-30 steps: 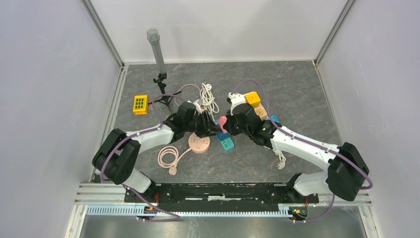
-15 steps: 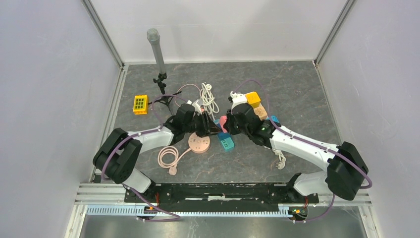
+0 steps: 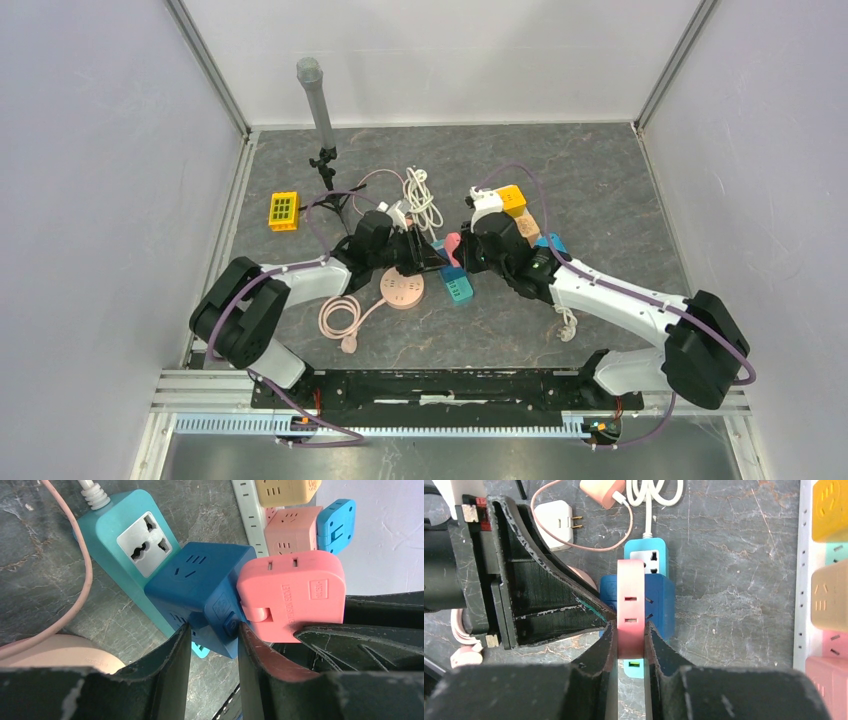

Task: Pull the plug off the socket

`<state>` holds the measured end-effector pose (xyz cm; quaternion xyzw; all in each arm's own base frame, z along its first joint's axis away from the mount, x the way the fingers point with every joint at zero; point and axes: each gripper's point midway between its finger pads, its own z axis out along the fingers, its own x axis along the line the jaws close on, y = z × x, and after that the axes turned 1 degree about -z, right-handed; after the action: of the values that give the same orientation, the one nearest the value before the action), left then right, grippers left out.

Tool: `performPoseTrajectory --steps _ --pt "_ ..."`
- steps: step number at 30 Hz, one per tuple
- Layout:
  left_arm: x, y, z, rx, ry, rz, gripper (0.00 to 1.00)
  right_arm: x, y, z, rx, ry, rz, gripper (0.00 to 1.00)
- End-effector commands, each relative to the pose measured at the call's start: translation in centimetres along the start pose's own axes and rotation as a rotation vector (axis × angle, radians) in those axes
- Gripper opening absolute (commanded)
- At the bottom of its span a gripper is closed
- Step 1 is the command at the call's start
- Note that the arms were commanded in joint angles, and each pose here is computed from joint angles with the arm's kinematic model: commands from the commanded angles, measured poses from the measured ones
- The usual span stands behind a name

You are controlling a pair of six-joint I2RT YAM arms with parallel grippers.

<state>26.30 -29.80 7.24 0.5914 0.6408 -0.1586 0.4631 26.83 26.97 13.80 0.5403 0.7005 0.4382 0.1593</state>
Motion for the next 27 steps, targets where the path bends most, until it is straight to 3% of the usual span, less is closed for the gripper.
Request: performPoseTrajectory --steps 1,5,10,13,19,27 --pt "14.8 -8.4 -3.2 0.205 0.543 -0.052 0.34 4.8 6.3 -1.6 -0.222 0.205 -0.128 0.00" --pt "15.4 -9.1 -3.4 0.229 0.569 -0.070 0.32 4.5 7.2 -2.3 -0.278 0.193 -0.200 0.00" --pt "15.8 -9.9 -3.6 0.233 0.563 -0.103 0.31 1.8 8.3 -2.6 -0.226 0.058 -0.016 0.00" --pt "16.0 -10.3 -3.8 0.240 0.569 -0.111 0.30 2.4 8.5 -3.1 -0.241 0.115 0.023 0.00" --pt "16.4 -10.6 -3.8 0.251 0.580 -0.108 0.29 4.4 8.0 -3.1 -0.246 0.231 -0.100 0.00" --pt "13.8 -9.3 -3.0 0.246 0.496 -0.099 0.29 0.1 9.0 -3.4 -0.229 -0.032 -0.055 0.00"
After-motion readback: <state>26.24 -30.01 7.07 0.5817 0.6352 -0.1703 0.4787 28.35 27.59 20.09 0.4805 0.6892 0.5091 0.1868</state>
